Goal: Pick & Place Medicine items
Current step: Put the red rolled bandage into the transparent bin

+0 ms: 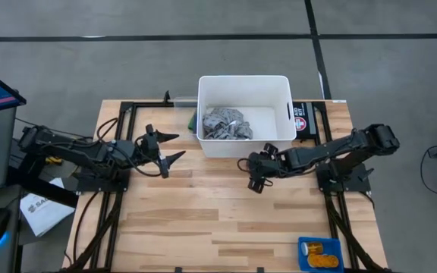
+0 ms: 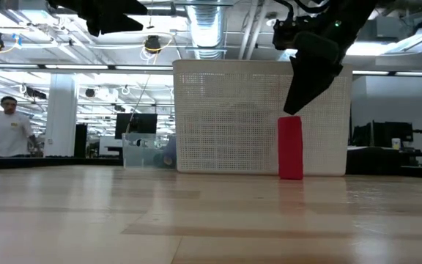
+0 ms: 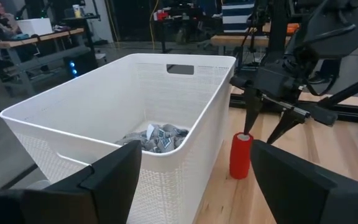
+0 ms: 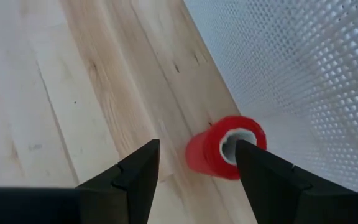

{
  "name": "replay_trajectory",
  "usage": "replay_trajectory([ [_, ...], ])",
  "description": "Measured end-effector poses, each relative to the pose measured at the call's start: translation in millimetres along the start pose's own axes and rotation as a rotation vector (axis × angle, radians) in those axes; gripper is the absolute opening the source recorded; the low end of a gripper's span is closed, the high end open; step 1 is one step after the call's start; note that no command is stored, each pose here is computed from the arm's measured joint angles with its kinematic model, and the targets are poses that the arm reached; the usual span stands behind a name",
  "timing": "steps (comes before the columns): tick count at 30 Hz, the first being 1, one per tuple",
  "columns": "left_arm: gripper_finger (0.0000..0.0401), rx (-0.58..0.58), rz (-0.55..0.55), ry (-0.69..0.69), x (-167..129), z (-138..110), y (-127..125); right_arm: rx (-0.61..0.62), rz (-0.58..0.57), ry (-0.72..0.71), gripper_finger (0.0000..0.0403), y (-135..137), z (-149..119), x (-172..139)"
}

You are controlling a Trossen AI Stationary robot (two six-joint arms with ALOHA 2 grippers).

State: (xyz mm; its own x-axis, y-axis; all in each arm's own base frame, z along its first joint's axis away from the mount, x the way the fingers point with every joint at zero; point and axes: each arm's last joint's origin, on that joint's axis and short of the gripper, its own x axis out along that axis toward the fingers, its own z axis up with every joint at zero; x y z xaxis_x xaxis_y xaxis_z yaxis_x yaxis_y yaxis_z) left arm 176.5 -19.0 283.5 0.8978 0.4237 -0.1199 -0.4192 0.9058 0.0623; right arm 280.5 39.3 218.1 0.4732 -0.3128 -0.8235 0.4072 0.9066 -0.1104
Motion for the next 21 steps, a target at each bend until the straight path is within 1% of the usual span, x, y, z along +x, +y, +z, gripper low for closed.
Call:
replay_trajectory([
  [21, 0.0290, 0.000, 0.005, 0.000, 0.0, 0.0, 0.2, 0.003, -0.019, 0.027, 0.0207, -5.4, 0.3, 5.6],
])
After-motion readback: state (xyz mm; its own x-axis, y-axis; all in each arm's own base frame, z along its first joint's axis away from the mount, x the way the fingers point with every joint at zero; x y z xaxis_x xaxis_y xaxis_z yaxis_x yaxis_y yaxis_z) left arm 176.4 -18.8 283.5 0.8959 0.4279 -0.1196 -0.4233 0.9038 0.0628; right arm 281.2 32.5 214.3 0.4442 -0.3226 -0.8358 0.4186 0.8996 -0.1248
